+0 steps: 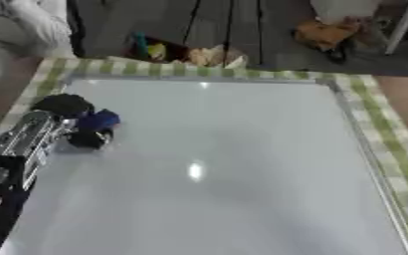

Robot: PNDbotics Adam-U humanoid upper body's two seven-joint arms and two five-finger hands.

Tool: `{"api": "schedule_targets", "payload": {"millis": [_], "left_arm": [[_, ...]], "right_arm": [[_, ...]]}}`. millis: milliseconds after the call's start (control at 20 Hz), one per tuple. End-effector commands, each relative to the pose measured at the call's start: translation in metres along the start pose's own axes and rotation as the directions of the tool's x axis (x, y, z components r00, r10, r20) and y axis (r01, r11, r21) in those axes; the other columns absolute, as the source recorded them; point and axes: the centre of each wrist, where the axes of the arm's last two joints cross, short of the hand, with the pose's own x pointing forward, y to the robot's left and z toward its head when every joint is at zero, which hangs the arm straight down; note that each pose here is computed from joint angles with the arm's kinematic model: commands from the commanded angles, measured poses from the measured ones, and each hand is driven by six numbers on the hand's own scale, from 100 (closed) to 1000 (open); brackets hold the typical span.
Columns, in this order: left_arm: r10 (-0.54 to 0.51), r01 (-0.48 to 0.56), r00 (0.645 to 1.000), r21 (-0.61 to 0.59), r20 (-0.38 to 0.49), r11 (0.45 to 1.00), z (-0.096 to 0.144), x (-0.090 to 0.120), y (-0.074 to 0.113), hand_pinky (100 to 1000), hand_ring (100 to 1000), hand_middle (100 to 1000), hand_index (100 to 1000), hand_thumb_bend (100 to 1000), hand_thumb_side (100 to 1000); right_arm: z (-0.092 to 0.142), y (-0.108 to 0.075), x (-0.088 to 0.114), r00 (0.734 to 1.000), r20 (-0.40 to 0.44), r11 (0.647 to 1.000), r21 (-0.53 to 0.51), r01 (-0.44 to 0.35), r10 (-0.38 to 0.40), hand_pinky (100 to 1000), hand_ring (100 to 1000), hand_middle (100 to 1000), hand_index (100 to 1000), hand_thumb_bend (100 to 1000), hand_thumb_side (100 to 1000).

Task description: Wipe the whiteboard clean with a brush.

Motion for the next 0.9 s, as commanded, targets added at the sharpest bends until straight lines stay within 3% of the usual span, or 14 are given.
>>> {"api": "schedule_targets", "payload": {"millis": [50,900], "left_arm": [[-0.014,0.014,1.000,0.004,-0.018,1.000,-0.005,0.013,-0.002,237,428,388,619,100,728],[-0.047,0.046,0.998,0.021,0.042,0.999,-0.010,0.035,0.002,238,428,387,616,100,739]], "right_arm": [[-0.004,-0.002,0.004,1.000,0.021,1.000,-0.009,0.006,-0.006,842,920,658,856,100,1000],[-0.004,-0.002,0.003,1.000,0.015,1.000,-0.011,0.002,-0.002,842,921,657,856,100,1000]]}}
